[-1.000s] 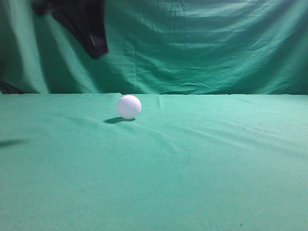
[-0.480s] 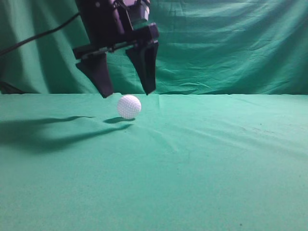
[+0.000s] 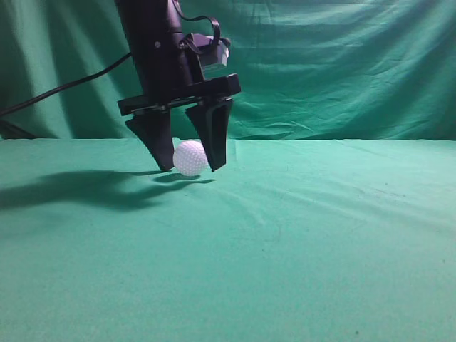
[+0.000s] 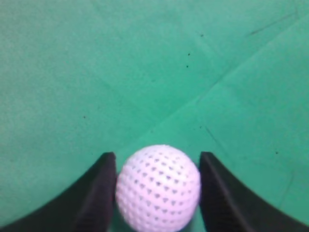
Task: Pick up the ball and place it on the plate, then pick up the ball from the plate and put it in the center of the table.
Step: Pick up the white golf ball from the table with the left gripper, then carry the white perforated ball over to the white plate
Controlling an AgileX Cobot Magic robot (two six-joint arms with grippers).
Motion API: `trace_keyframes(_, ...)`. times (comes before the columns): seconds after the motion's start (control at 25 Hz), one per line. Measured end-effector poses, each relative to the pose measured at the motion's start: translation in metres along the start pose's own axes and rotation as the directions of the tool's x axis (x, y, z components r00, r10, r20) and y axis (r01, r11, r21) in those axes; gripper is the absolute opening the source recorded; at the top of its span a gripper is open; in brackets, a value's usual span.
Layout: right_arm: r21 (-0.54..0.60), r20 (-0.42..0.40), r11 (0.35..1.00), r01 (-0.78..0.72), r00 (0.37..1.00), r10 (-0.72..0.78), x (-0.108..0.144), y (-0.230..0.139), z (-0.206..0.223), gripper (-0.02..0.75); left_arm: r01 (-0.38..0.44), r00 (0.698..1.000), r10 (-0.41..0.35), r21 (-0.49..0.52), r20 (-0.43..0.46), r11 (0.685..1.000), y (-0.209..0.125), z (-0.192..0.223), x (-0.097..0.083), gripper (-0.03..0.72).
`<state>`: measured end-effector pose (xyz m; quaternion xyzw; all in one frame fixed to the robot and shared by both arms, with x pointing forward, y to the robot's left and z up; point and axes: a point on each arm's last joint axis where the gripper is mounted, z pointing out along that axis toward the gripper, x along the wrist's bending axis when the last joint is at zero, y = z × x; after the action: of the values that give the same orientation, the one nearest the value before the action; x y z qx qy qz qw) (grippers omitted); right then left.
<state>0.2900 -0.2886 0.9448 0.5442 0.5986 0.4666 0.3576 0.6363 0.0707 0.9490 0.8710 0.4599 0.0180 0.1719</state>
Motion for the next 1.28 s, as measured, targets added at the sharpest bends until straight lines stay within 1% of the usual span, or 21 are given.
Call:
trace_keyframes(0.04,0.000,0.000,1.000,0.000,1.000,0.000,0.000,0.000,0.000,0.047,-0.003,1.000,0.003,0.001,-0.003,1.000,0.000,0.000,0.000,0.345)
trace_keyframes(0.08,0.000,0.000,1.000,0.000,1.000,0.000,0.000,0.000,0.000,0.047,-0.004,1.000,0.004,0.001,-0.006,1.000,0.000,0.000,0.001,0.304)
trace_keyframes(0.12,0.000,0.000,1.000,0.000,1.000,0.000,0.000,0.000,0.000,0.047,-0.006,1.000,0.006,0.002,-0.007,1.000,0.000,0.000,0.001,0.286)
trace_keyframes(0.16,0.000,0.000,1.000,0.000,1.000,0.000,0.000,0.000,0.000,0.047,-0.007,1.000,0.007,0.004,-0.008,1.000,0.000,0.000,0.001,0.300)
trace_keyframes(0.28,0.000,0.000,1.000,0.000,1.000,0.000,0.000,0.000,0.000,0.047,-0.003,1.000,0.003,0.032,-0.001,0.999,-0.002,-0.001,0.000,0.300)
trace_keyframes(0.44,0.000,0.000,1.000,0.000,1.000,0.000,0.000,0.000,0.000,0.047,0.078,0.997,-0.078,0.045,0.000,0.996,0.001,-0.024,-0.003,0.300)
trace_keyframes(0.56,0.000,0.000,1.000,0.000,1.000,0.000,0.000,0.000,0.000,0.047,0.101,0.995,-0.101,0.007,-0.010,0.995,0.001,-0.067,-0.003,0.300)
trace_keyframes(0.68,0.000,0.000,1.000,0.000,1.000,0.000,0.000,0.000,0.000,0.047,0.089,0.995,-0.090,-0.045,-0.033,0.995,-0.004,-0.117,-0.004,0.300)
trace_keyframes(0.76,0.000,0.000,1.000,0.000,1.000,0.000,0.000,0.000,0.000,0.047,0.087,0.992,-0.095,-0.093,-0.078,0.992,-0.009,-0.145,-0.004,0.300)
trace_keyframes(0.84,0.000,0.000,1.000,0.000,1.000,0.000,0.000,0.000,0.000,0.047,0.105,0.982,-0.123,-0.133,-0.140,0.986,-0.021,-0.170,-0.002,0.300)
trace_keyframes(0.96,0.000,0.000,1.000,0.000,1.000,0.000,0.000,0.000,0.000,0.047,0.138,0.966,-0.166,-0.152,-0.197,0.979,-0.048,-0.188,0.005,0.300)
trace_keyframes(1.08,0.000,0.000,1.000,0.000,1.000,0.000,0.000,0.000,0.000,0.047,0.187,0.951,-0.214,-0.137,-0.225,0.973,-0.081,-0.186,0.019,0.300)
trace_keyframes(1.16,0.000,0.000,1.000,0.000,1.000,0.000,0.000,0.000,0.000,0.047,0.256,0.929,-0.283,-0.135,-0.241,0.957,-0.103,-0.185,0.035,0.300)
trace_keyframes(1.28,0.000,0.000,1.000,0.000,1.000,0.000,0.000,0.000,0.000,0.047,0.365,0.881,-0.388,-0.133,-0.269,0.921,-0.131,-0.184,0.063,0.300)
